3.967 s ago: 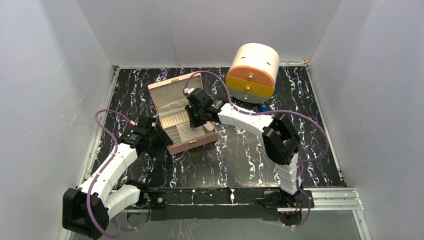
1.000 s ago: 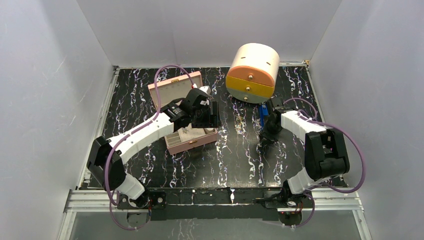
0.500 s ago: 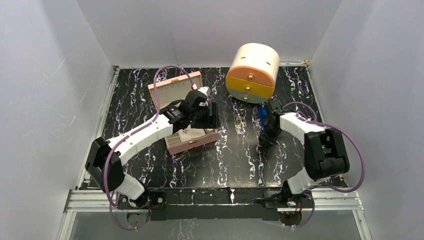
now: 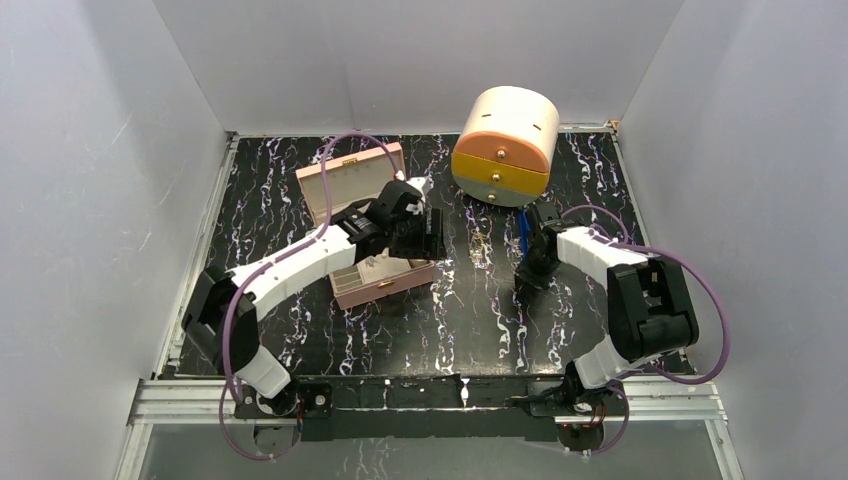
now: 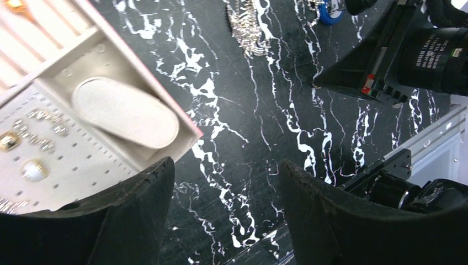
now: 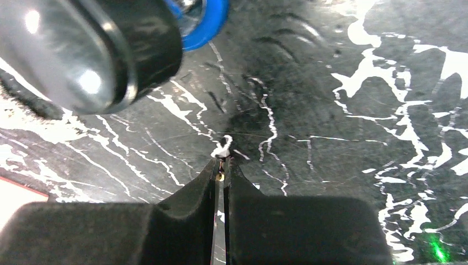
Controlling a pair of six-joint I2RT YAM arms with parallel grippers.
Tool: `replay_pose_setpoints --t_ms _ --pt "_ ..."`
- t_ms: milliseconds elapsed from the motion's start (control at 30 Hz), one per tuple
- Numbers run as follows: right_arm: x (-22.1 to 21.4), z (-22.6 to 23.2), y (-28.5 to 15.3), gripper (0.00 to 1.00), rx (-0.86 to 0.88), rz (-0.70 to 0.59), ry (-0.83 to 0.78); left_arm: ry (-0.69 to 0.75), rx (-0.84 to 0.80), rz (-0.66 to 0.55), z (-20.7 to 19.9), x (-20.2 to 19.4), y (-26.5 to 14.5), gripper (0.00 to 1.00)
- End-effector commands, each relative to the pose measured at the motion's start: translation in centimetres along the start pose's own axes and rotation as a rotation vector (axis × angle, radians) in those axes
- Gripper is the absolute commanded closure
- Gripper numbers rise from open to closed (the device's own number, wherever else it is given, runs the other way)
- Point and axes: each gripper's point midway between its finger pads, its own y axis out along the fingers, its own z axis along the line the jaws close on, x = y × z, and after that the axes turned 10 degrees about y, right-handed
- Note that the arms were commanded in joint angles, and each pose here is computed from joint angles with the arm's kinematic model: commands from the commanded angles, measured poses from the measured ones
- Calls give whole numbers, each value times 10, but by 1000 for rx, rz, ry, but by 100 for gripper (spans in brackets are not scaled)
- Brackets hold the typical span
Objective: Organize the mixed jewelry
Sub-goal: Pick up the jewelry from the center of the board.
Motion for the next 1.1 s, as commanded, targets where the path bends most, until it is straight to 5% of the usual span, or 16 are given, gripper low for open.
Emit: replay_pose_setpoints --t_ms 0,433,1067 --pt "-7 14 -4 88 82 9 -7 38 -124 -13 -27 15 6 34" --pt "-21 77 -56 87 461 38 -105 -64 -345 42 -71 15 55 54" --pt "-32 123 -102 87 692 125 -168 -83 -456 11 -88 11 71 58"
